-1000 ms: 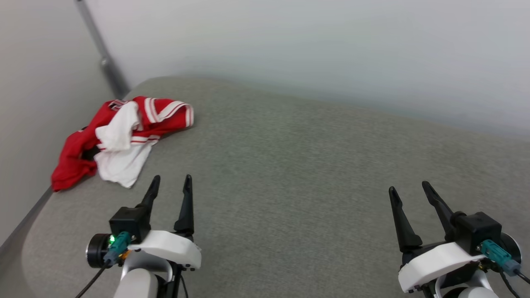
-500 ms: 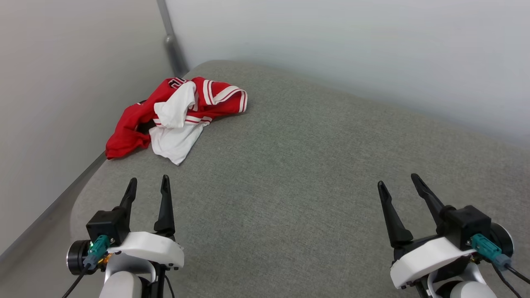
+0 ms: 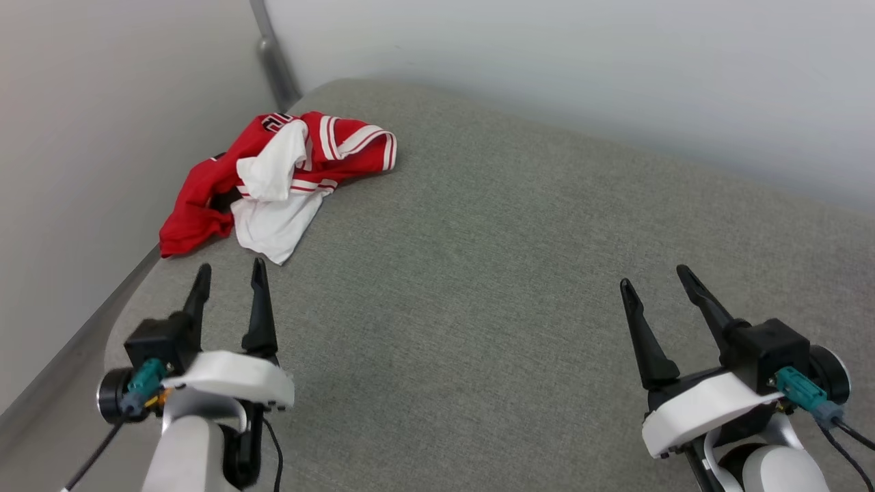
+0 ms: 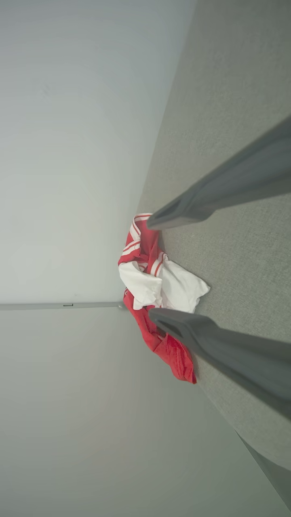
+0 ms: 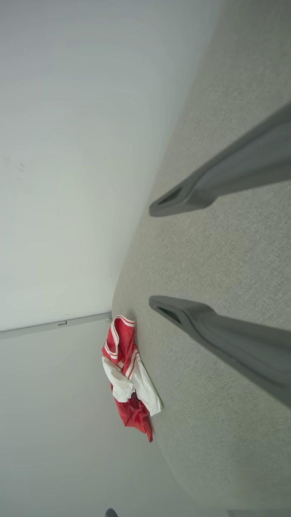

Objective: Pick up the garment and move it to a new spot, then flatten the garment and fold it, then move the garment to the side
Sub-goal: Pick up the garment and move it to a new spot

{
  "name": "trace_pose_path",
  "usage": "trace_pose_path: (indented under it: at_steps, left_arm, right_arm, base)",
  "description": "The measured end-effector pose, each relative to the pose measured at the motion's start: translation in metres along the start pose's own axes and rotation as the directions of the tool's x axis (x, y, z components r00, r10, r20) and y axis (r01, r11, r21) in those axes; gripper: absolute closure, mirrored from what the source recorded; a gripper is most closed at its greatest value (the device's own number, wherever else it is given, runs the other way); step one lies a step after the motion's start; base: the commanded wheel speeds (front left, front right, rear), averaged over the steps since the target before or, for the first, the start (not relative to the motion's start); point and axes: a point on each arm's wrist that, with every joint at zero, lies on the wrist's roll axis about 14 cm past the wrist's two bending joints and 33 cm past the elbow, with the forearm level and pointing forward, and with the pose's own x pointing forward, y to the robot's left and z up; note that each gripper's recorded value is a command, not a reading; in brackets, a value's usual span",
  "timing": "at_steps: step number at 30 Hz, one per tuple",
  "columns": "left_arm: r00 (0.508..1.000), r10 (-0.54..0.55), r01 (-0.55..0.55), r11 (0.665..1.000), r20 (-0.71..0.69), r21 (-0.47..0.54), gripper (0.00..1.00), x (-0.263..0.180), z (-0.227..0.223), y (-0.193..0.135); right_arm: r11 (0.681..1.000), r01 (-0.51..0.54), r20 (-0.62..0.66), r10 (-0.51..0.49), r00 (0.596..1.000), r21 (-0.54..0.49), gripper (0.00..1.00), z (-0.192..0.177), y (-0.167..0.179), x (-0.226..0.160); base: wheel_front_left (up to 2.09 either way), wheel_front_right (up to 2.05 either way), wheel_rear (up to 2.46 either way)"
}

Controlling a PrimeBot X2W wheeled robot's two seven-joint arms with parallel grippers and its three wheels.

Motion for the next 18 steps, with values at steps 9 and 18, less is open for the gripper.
trace_pose_path:
  at_steps: [9,18]
  left_arm:
    - [0.994,-0.031,0.029,0.999,0.105,0.024,0.0,0.092,0.053,-0.014]
    - [0.997,-0.078,0.076,0.991,0.009,0.107,0.0,0.19,0.076,-0.031]
  right_arm:
    - [0.998,0.061,-0.007,-0.061,0.998,-0.032,0.0,-0.006,-0.032,0.013]
    - [0.984,0.174,-0.048,-0.175,0.983,-0.026,0.0,-0.035,-0.083,0.01]
  base:
    - [0.0,0.0,0.0]
    - [0.0,0.0,0.0]
